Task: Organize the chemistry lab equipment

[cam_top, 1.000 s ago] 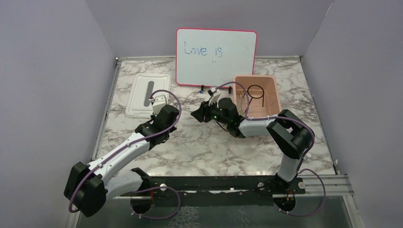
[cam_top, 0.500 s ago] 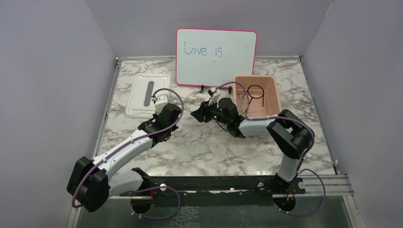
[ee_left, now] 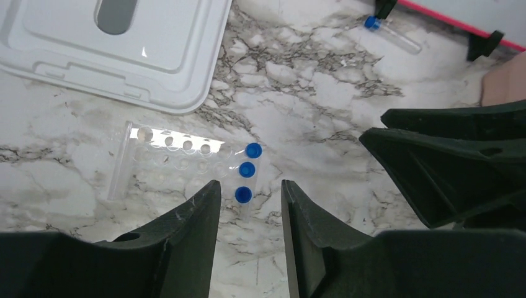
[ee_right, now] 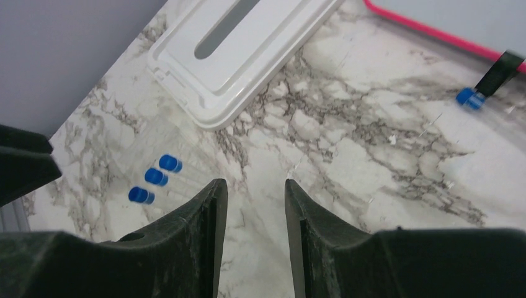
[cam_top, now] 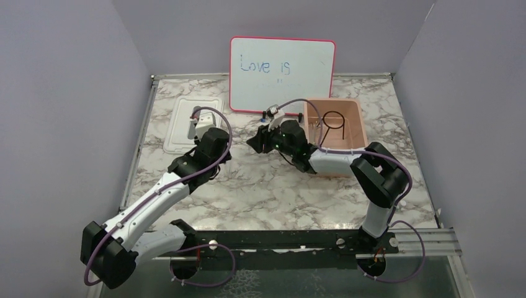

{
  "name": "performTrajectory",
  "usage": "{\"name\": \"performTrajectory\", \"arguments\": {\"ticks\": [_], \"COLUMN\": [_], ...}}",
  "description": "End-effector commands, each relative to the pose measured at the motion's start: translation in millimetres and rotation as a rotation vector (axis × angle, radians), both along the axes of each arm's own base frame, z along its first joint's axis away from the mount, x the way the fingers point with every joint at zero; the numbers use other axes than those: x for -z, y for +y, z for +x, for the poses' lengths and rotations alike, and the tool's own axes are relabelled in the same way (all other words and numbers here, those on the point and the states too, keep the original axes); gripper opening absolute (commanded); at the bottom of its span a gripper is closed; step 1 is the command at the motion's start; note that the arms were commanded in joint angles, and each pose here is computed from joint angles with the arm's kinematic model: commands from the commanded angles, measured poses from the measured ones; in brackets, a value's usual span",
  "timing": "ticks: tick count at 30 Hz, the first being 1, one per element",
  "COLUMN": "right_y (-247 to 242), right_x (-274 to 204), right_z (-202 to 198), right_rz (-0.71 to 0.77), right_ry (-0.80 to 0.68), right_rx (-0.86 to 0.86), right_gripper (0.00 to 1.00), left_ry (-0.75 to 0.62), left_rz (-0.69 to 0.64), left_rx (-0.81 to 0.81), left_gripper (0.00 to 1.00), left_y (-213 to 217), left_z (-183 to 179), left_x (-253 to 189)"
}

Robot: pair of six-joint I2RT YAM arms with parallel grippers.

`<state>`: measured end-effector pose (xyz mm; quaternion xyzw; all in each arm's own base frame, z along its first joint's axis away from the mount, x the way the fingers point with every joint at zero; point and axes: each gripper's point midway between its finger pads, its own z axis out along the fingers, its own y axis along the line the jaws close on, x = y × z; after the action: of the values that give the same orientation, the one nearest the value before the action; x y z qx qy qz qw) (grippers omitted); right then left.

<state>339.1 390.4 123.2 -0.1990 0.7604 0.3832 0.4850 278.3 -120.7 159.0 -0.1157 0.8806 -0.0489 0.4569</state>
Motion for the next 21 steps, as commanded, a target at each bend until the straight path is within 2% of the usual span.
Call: {"name": "performTrajectory", "arguments": {"ticks": [1, 5, 8, 12, 15, 21], "right_y": [-6.1, -23.8, -38.9, -59.8, -61.9, -58.6], "right_x": [-20.4, -11.2, -3.8, 26.2, 40.9, 67.2], "right_z": [34.5, 78.5, 114.6, 140.0, 148.2, 151.7], "right_rz": [-0.125, -0.324, -0.472, -0.634, -0.699, -0.738], "right_ry": [-0.083, -0.126, -0.121, -0.079, -0.090, -0.055], "right_rx": [0.114, 0.237, 0.279, 0.254, 0.212, 0.142], "right_gripper": [0.44, 0.50, 0.59, 0.66, 0.67, 0.66], "left_ry": [-0.089, -0.138, -0.162, -0.175, -0.176, -0.160], "left_rz": [-0.019, -0.038, -0.048, -0.064, -0.096, -0.166], "left_rx": [0.022, 0.062, 0.086, 0.097, 0.133, 0.252], "left_gripper": [0.45, 0.49, 0.54, 0.62, 0.63, 0.63], "left_y": [4.7, 5.5, 6.0, 7.0, -0.1, -23.7], "left_z": [-1.8, -8.2, -12.9, -17.9, -21.2, -27.8], "left_x": [-39.6, -58.3, -66.9, -71.0, -72.2, -70.7]}}
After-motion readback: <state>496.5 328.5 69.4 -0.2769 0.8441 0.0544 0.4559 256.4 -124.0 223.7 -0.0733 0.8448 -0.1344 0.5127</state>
